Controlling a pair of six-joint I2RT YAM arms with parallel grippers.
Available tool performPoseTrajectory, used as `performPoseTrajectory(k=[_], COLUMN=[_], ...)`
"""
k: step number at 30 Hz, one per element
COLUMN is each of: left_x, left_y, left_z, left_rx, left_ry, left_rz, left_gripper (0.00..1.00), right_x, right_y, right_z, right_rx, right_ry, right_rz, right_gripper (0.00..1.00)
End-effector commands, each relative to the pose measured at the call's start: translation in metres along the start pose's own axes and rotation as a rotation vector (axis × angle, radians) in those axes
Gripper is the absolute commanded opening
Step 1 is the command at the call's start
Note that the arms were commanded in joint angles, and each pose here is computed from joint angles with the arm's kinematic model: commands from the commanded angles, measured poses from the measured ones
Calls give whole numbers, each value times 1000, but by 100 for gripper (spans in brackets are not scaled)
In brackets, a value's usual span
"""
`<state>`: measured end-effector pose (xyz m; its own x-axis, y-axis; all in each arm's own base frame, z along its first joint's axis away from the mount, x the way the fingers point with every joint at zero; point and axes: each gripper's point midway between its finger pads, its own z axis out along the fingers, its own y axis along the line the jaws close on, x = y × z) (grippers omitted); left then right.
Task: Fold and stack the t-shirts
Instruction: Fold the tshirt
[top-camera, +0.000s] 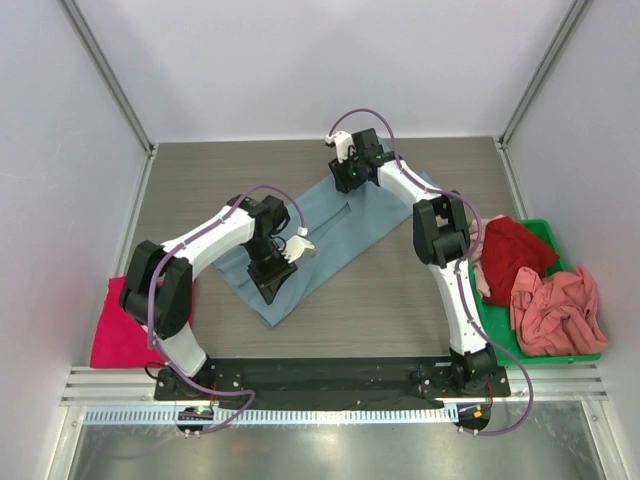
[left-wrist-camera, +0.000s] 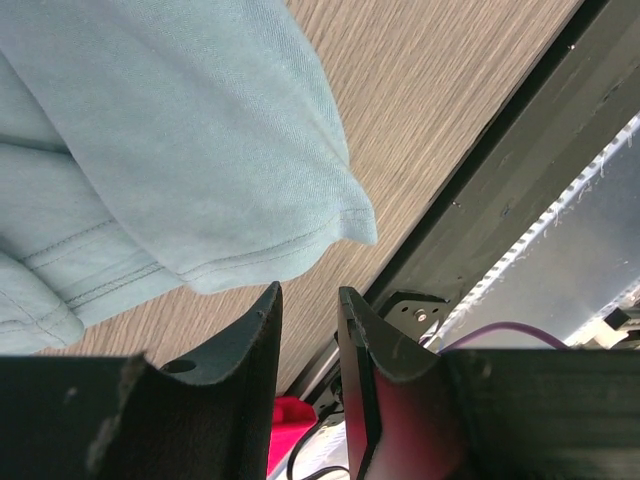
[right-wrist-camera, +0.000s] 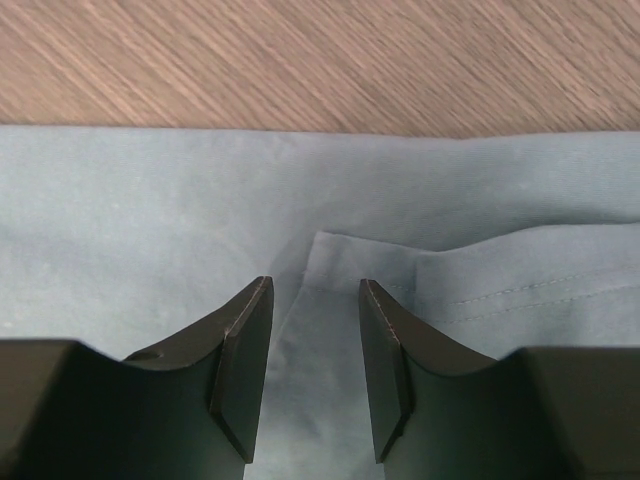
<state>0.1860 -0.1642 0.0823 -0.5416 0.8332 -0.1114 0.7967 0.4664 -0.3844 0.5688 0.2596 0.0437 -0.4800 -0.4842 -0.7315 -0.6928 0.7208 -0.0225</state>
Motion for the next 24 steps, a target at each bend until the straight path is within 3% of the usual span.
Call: performPoseTrajectory(k=[1, 5, 7, 12, 24], left_x=[-4, -5, -7, -8, -14], left_y=[-4, -2, -1, 1, 5], left_z=[-7, -6, -6, -3, -5], left_rx=[-8, -8, -9, -5, -15], left_ry=[-46, -53, -59, -58, -63], left_rz=[4, -2, 1, -3, 13], left_gripper=[30, 30, 30, 30, 30], right_x=[-17, -12, -11, -25, -67], right_y=[-7, -6, -5, -3, 35], right_z=[1, 5, 6, -2, -44], right_rx=[48, 50, 50, 58, 32], right_ry=[-37, -24, -22, -47, -120], right_rz=[-19, -30, -36, -50, -170], right_gripper=[45, 42, 30, 14, 13])
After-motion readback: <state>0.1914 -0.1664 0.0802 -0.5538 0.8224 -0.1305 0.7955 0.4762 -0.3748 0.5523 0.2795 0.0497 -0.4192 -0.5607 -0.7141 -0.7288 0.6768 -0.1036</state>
